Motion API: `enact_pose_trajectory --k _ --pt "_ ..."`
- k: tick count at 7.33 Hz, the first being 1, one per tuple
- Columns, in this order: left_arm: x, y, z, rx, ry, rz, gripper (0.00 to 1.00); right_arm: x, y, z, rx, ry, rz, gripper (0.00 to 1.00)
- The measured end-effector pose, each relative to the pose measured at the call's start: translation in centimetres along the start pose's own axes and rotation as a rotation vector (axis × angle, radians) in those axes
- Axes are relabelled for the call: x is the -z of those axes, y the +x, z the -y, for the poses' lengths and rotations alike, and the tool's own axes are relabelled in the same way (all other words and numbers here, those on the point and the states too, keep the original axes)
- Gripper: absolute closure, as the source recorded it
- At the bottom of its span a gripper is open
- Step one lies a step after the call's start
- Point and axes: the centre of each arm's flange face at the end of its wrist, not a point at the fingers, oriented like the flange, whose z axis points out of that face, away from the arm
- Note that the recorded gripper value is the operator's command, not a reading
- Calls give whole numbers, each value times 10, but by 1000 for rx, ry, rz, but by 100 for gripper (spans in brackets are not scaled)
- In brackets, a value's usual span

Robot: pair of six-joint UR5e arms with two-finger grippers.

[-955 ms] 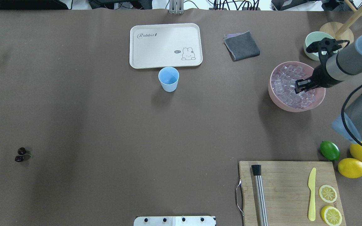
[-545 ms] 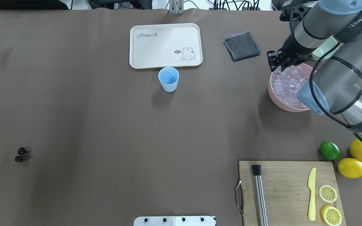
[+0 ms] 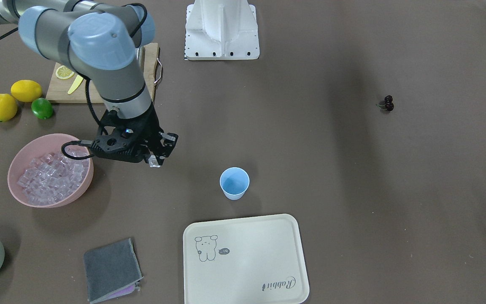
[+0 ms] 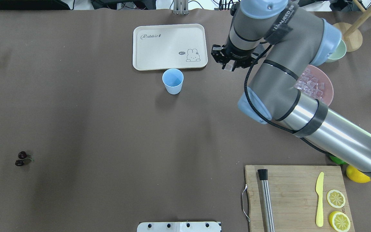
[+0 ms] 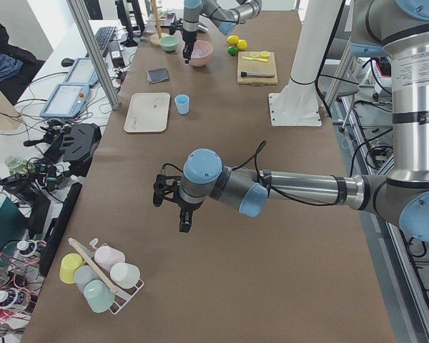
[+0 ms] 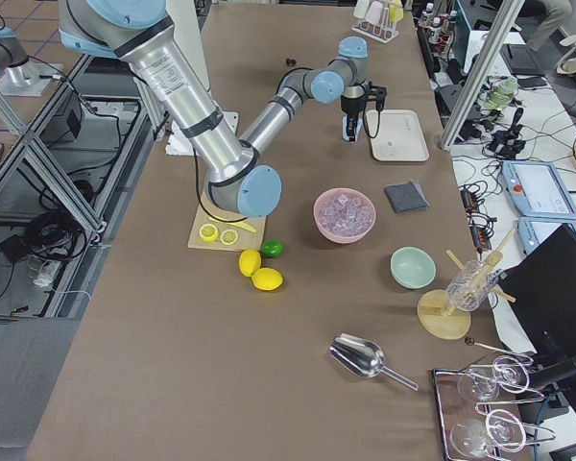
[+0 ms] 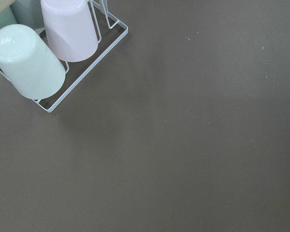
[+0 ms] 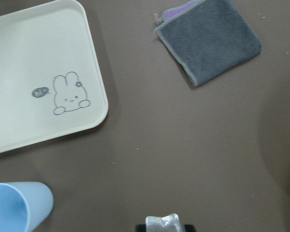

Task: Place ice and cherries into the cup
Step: 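Carry the ice cube with the right gripper to the light-blue cup and release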

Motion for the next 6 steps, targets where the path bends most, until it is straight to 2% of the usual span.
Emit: enact_pose_trajectory --k 3,6 --pt "-2 -3 -3 4 -4 1 2 -27 -101 -32 -126 60 32 71" --pt "-2 -5 -4 8 -6 2 2 -57 -127 -55 -139 94 58 69"
